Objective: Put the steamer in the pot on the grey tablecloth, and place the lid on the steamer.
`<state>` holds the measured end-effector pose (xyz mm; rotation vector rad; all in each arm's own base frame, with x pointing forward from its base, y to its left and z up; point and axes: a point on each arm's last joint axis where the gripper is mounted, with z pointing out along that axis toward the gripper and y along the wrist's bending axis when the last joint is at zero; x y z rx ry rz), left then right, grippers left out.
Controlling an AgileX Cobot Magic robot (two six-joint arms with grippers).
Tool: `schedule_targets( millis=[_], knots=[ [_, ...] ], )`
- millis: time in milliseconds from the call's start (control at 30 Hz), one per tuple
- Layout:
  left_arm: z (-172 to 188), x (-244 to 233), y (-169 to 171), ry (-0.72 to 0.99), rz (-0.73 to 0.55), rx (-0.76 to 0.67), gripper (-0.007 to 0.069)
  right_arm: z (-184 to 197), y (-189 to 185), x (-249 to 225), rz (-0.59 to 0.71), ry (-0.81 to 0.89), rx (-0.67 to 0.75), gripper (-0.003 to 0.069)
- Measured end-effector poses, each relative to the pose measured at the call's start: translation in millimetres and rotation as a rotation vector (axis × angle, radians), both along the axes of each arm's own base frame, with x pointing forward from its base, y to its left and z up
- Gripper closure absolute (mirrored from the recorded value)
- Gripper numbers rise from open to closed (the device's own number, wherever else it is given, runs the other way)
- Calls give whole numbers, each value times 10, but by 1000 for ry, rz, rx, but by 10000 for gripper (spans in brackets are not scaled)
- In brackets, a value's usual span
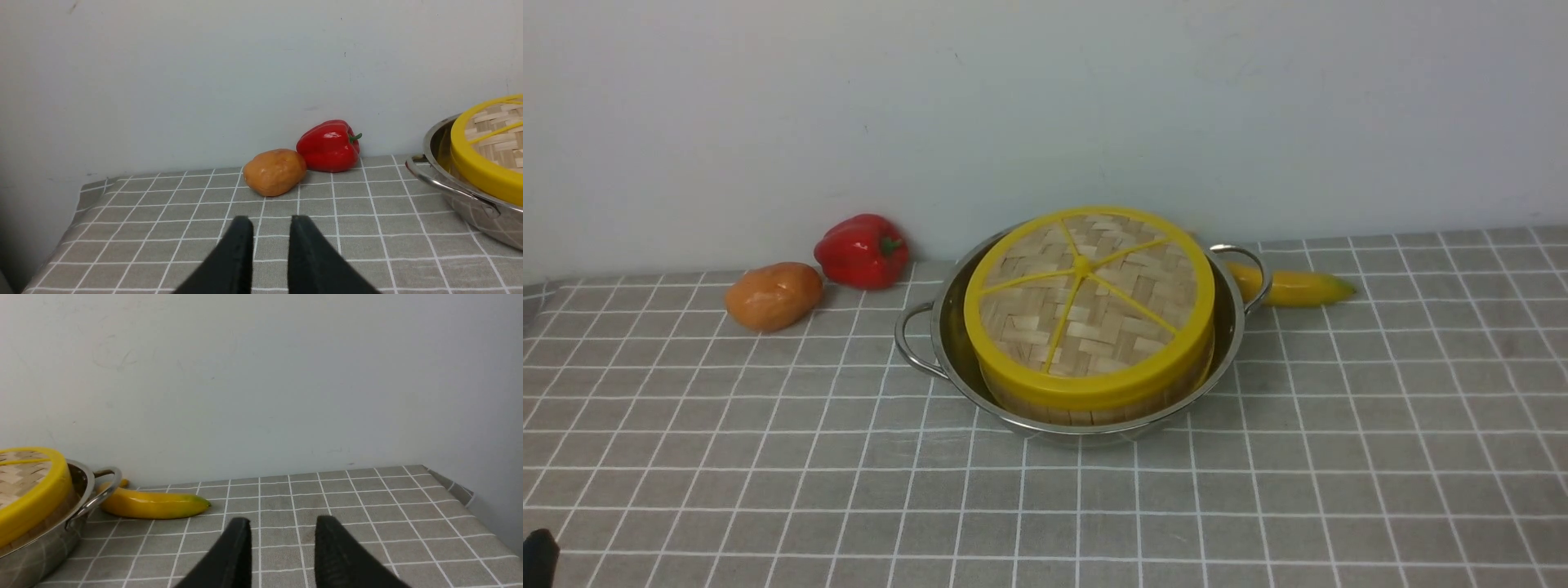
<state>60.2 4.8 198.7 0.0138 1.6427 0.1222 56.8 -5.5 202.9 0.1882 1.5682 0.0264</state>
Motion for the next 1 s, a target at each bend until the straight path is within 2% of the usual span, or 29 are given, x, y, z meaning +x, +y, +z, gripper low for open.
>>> schedule_targets(
  millis=[1000],
  knots=[
    [0, 0, 0, 0, 0, 0, 442, -12, 1, 0, 1, 14, -6, 419]
  ],
)
